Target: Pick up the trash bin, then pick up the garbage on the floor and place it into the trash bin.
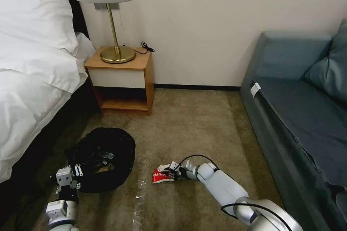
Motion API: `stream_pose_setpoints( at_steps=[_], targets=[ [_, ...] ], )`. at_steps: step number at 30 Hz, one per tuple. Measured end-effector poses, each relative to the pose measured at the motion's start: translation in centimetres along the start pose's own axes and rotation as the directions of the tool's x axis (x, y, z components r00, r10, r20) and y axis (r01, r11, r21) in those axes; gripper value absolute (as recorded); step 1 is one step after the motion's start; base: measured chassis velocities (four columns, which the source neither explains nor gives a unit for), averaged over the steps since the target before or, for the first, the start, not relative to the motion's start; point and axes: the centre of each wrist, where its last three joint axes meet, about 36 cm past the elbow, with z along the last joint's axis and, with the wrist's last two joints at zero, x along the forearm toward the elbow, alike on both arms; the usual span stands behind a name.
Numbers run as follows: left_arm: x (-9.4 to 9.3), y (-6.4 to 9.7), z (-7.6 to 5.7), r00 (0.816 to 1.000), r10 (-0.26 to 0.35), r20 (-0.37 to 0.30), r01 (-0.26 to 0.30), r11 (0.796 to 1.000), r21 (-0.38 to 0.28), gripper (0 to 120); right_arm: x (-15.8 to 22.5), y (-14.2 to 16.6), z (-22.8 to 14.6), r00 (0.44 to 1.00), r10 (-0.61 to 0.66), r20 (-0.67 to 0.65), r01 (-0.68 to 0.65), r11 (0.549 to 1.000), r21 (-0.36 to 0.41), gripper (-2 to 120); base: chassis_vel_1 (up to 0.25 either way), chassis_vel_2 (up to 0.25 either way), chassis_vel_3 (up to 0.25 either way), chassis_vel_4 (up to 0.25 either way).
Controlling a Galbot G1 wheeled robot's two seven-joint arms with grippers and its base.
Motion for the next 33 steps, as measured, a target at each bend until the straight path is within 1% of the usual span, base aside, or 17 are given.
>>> stream_pose_setpoints(
  at_steps=[2, 6, 15, 17, 18, 20, 24, 27, 28, 29, 30, 31, 33],
  targets=[
    [0.1, 0.1, 0.0, 1.0, -0.003, 0.0, 0.003, 1.0, 0.0, 4, -0.1, 0.0, -0.1, 1.0, -0.001, 0.001, 0.001, 1.0, 0.0, 0, 0.0, 0.0, 0.0, 0.0],
    [0.2, 0.4, 0.0, 1.0, -0.007, 0.001, 0.007, 1.0, -0.002, 4, -0.3, 0.1, -0.3, 1.0, -0.002, 0.005, 0.002, 1.0, 0.001, 0, 0.0, 0.0, 0.0, 0.0],
    [0.1, 0.5, 0.2, 1.0, -0.007, -0.001, 0.007, 1.0, -0.002, 4, -0.1, -0.2, -0.6, 1.0, 0.01, 0.019, -0.01, 1.0, 0.0, 0, 0.0, 0.0, 0.0, 0.0],
    [0.0, 0.1, 0.4, 1.0, -0.004, -0.004, 0.004, 1.0, 0.003, 4, 0.4, -0.9, -1.1, 0.997, 0.047, 0.059, -0.047, 0.999, -0.002, 0, 0.0, 0.0, 0.0, 0.0],
    [0.0, 0.1, 0.4, 1.0, -0.004, -0.004, 0.004, 1.0, 0.003, 4, 0.4, -0.9, -1.1, 0.997, 0.047, 0.059, -0.047, 0.999, -0.002, 0, 0.0, 0.0, 0.0, 0.0],
    [-0.3, -0.2, 0.3, 1.0, -0.001, 0.003, 0.001, 1.0, 0.008, 4, 0.9, -1.6, -1.6, 0.992, 0.074, 0.099, -0.076, 0.997, 0.014, 0, 0.0, 0.0, 0.0, 0.0],
    [-0.6, -0.6, 0.3, 1.0, 0.003, 0.004, -0.003, 1.0, 0.01, 4, 1.4, -2.3, -2.1, 0.986, 0.097, 0.136, -0.103, 0.994, 0.035, 0, 0.0, 0.0, 0.0, 0.0],
    [-0.8, -1.1, 0.2, 1.0, 0.009, 0.003, -0.009, 1.0, 0.011, 4, 2.5, -3.5, -2.5, 0.978, 0.119, 0.168, -0.136, 0.986, 0.093, 0, 0.0, 0.0, 0.0, 0.0],
    [-0.8, -1.1, 0.2, 1.0, 0.009, 0.003, -0.009, 1.0, 0.011, 4, 2.5, -3.5, -2.5, 0.978, 0.119, 0.168, -0.136, 0.986, 0.093, 0, 0.0, 0.0, 0.0, 0.0],
    [-0.9, -1.5, 0.2, 1.0, 0.013, 0.003, -0.013, 1.0, 0.011, 4, 3.4, -4.5, -2.6, 0.976, 0.127, 0.177, -0.157, 0.974, 0.166, 0, 0.0, 0.0, 0.0, 0.0],
    [-0.9, -1.8, 0.2, 1.0, 0.018, 0.002, -0.018, 1.0, 0.011, 4, 4.2, -5.3, -2.7, 0.975, 0.129, 0.182, -0.168, 0.962, 0.216, 0, 0.0, 0.0, 0.0, 0.0],
    [-0.9, -1.8, 0.2, 1.0, 0.018, 0.002, -0.018, 1.0, 0.011, 4, 4.2, -5.3, -2.7, 0.975, 0.129, 0.182, -0.168, 0.962, 0.216, 0, 0.0, 0.0, 0.0, 0.0],
    [-1.1, -2.5, -0.1, 1.0, 0.027, 0.005, -0.027, 0.999, 0.016, 4, 5.8, -6.4, -3.1, 0.97, 0.138, 0.2, -0.189, 0.946, 0.264, 0, 0.0, 0.0, 0.0, 0.0]
  ],
)
